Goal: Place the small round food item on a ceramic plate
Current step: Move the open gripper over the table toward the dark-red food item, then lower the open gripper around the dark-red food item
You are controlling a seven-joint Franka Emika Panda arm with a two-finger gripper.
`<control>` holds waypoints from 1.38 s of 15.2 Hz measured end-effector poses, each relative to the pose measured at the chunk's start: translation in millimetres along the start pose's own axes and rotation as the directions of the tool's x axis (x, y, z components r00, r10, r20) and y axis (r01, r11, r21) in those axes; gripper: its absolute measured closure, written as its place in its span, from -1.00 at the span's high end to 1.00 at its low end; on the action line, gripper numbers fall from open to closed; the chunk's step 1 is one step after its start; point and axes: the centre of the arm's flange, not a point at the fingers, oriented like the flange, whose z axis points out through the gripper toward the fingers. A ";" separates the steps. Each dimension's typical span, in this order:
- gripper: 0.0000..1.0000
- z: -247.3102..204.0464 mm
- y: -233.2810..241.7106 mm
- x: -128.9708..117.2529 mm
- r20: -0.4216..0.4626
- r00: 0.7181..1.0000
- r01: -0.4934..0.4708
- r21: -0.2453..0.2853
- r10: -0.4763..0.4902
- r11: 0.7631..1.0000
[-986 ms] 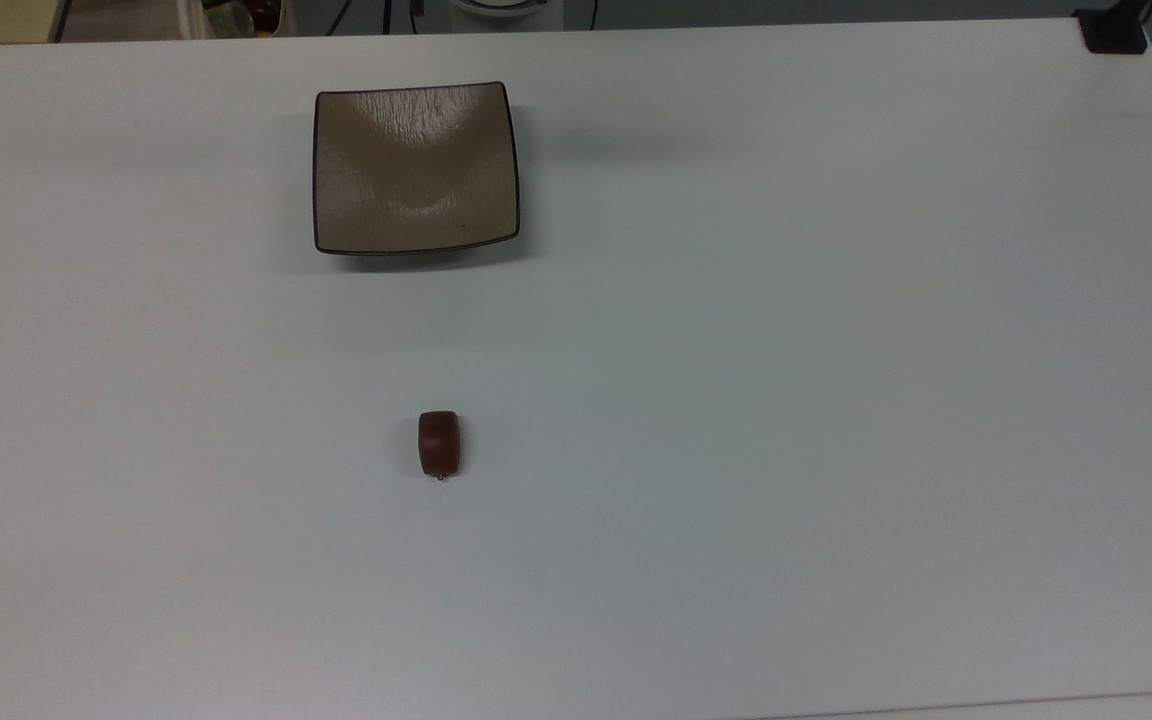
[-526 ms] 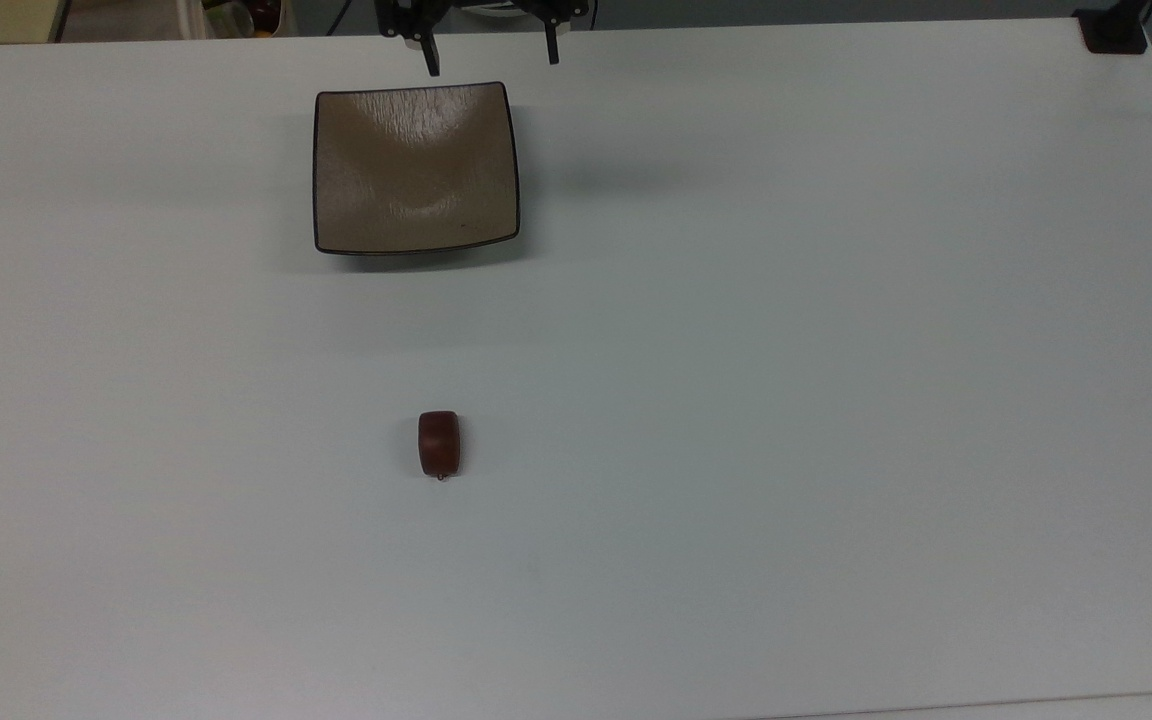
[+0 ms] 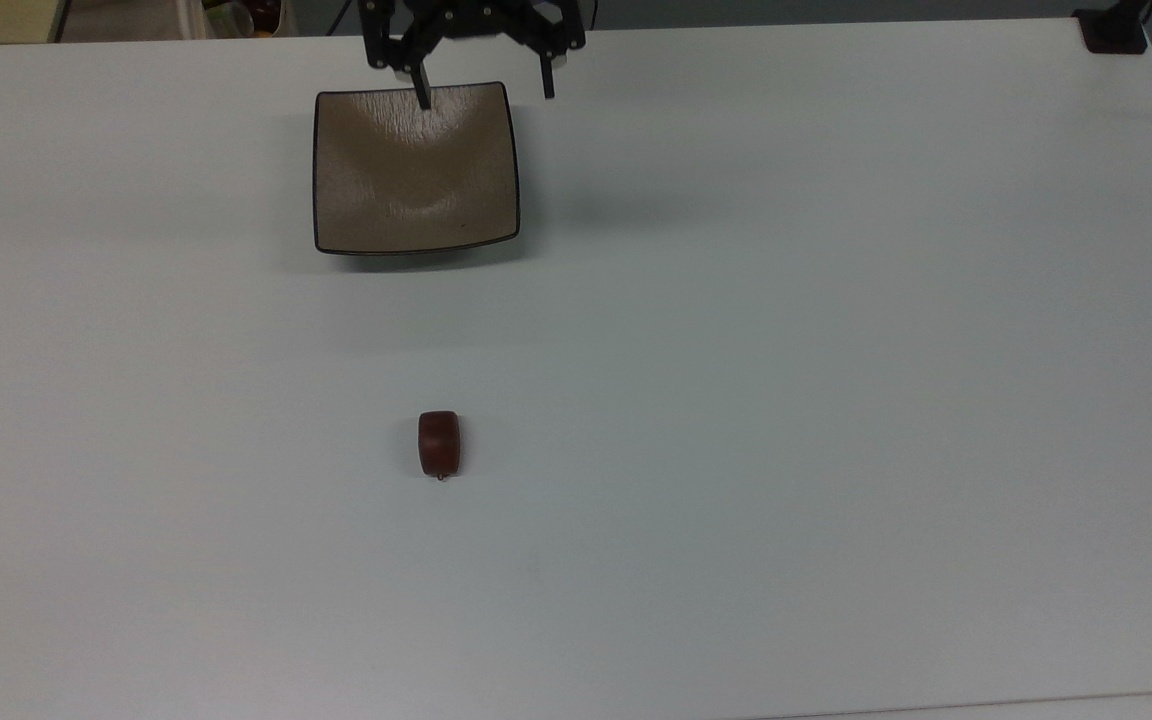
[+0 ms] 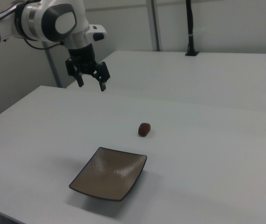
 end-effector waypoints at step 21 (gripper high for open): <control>1.00 131.2 56.6 112.6 -0.095 0.992 -0.079 -0.011 0.077 0.997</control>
